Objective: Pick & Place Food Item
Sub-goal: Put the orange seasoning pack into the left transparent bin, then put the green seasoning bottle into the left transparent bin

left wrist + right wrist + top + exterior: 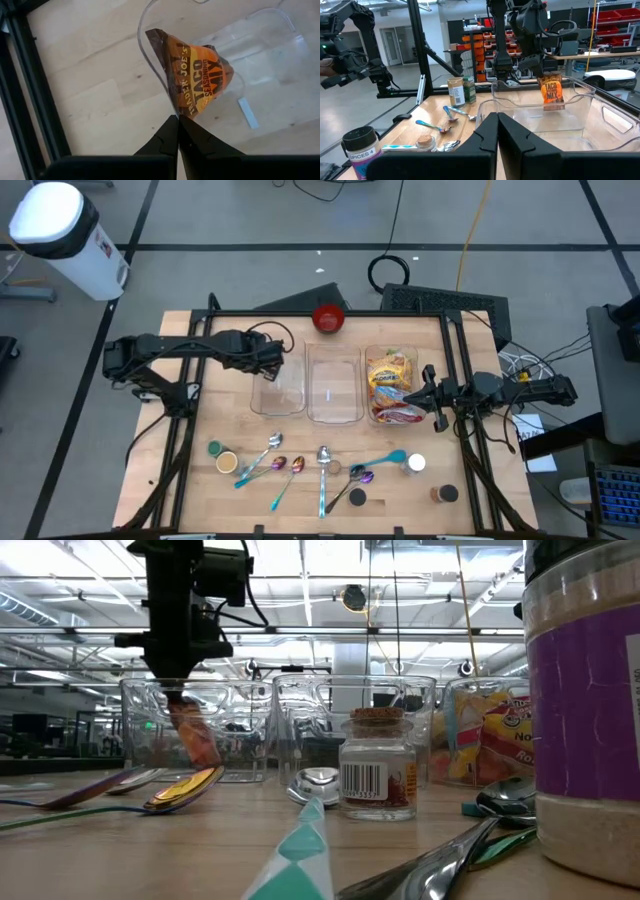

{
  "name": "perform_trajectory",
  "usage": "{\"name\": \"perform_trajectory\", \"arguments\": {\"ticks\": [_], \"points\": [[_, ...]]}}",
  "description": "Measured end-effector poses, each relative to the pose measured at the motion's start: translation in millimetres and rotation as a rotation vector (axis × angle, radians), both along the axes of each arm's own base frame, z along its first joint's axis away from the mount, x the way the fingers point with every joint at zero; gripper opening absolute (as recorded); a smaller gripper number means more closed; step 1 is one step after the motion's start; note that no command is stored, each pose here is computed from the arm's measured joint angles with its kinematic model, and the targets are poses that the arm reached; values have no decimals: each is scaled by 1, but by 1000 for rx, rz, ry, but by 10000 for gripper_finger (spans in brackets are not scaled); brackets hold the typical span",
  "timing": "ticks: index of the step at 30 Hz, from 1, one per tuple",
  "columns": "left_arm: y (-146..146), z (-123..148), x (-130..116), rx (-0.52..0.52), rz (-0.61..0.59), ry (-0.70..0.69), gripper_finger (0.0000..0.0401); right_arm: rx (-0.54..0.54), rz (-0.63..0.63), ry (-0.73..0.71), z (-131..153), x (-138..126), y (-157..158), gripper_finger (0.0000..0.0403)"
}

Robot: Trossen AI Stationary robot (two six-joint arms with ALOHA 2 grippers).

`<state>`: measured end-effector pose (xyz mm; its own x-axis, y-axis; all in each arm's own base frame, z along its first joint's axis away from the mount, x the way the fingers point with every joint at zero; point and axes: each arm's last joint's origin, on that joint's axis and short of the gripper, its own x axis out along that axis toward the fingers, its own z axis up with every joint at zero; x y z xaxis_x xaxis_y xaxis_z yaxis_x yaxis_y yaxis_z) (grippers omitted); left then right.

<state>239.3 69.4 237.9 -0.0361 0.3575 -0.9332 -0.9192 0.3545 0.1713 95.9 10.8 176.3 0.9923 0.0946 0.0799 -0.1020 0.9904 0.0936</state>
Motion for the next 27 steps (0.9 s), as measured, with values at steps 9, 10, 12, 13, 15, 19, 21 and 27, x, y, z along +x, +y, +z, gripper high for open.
{"name": "perform_trajectory", "arguments": {"ticks": [9,10,12,13,15,19,21,27], "points": [[1,0,4,17,-21,-38,22,0,0,0,0,0,0,0],[1,1,4,19,-21,-38,26,0,0,0,0,0,0,0],[1,1,4,23,-21,-37,39,0,0,0,0,0,0,0],[1,1,4,23,-20,-37,47,0,0,0,0,0,0,0],[1,1,4,24,-21,-37,67,0,0,0,0,0,0,0],[1,1,4,24,-21,-37,111,0,0,0,0,0,0,0],[1,1,4,21,-28,-34,132,0,0,0,0,0,0,0],[-2,14,7,-88,-113,-68,173,0,0,0,0,0,0,0]]}}
